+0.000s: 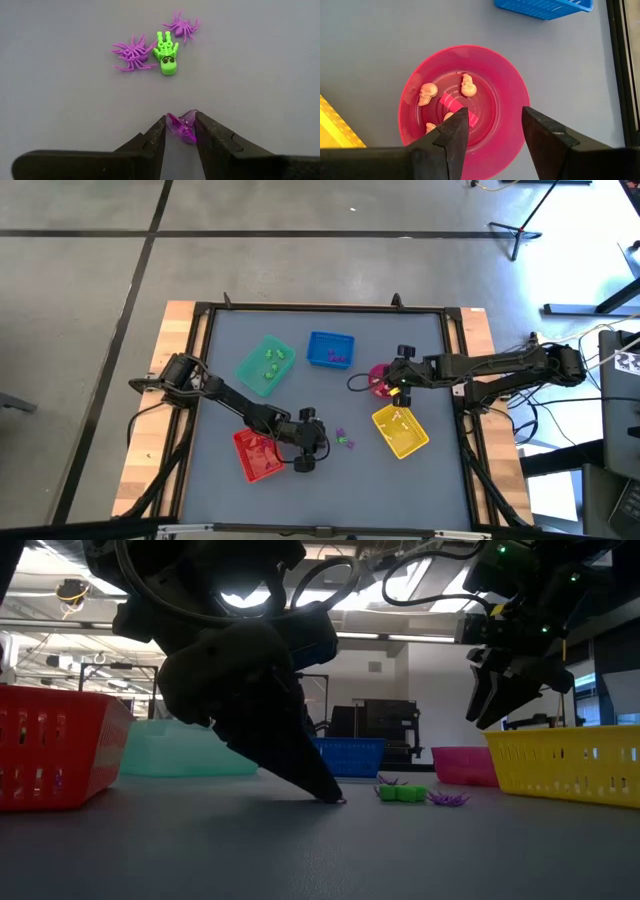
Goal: Sort Halloween decoration
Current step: Put the purple witch hat toy into the orange bin
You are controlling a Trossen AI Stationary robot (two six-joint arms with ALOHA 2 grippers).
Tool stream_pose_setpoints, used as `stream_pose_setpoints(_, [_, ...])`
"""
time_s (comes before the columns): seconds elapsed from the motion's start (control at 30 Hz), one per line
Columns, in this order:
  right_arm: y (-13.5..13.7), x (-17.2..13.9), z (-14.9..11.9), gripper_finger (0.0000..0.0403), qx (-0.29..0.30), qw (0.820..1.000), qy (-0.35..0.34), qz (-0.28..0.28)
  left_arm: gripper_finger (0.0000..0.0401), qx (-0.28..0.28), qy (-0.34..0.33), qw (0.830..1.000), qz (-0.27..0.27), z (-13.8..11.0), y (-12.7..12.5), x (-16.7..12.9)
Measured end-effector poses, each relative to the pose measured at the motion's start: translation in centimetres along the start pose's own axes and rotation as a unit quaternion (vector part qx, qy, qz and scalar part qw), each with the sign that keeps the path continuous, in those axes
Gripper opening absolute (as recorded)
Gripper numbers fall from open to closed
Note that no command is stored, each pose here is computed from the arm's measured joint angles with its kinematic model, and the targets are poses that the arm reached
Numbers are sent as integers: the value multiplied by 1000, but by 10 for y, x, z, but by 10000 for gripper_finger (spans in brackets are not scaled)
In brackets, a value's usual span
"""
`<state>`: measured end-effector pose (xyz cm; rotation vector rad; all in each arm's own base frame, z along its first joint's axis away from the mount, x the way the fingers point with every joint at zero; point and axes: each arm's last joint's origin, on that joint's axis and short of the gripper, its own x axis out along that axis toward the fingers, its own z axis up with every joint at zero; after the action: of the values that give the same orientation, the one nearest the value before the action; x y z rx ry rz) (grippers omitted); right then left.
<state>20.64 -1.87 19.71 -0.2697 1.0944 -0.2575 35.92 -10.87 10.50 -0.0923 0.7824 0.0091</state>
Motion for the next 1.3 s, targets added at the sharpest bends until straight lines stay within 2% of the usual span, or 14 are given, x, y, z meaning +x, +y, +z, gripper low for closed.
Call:
stream_pose_setpoints(0.13, [0,0,0,183,0,1000,0,0,85,0,-1,1000,0,0,0,0])
stream_pose_setpoints(0.43, [0,0,0,183,0,1000,0,0,42,-1,-2,1000,-1,1,0,0])
stream_pose_setpoints(0.9, [0,0,0,183,0,1000,0,0,40,-5,-8,1000,-3,4,0,-3])
stream_pose_setpoints(1.3, [0,0,0,183,0,1000,0,0,40,-21,-69,997,-17,40,3,-47])
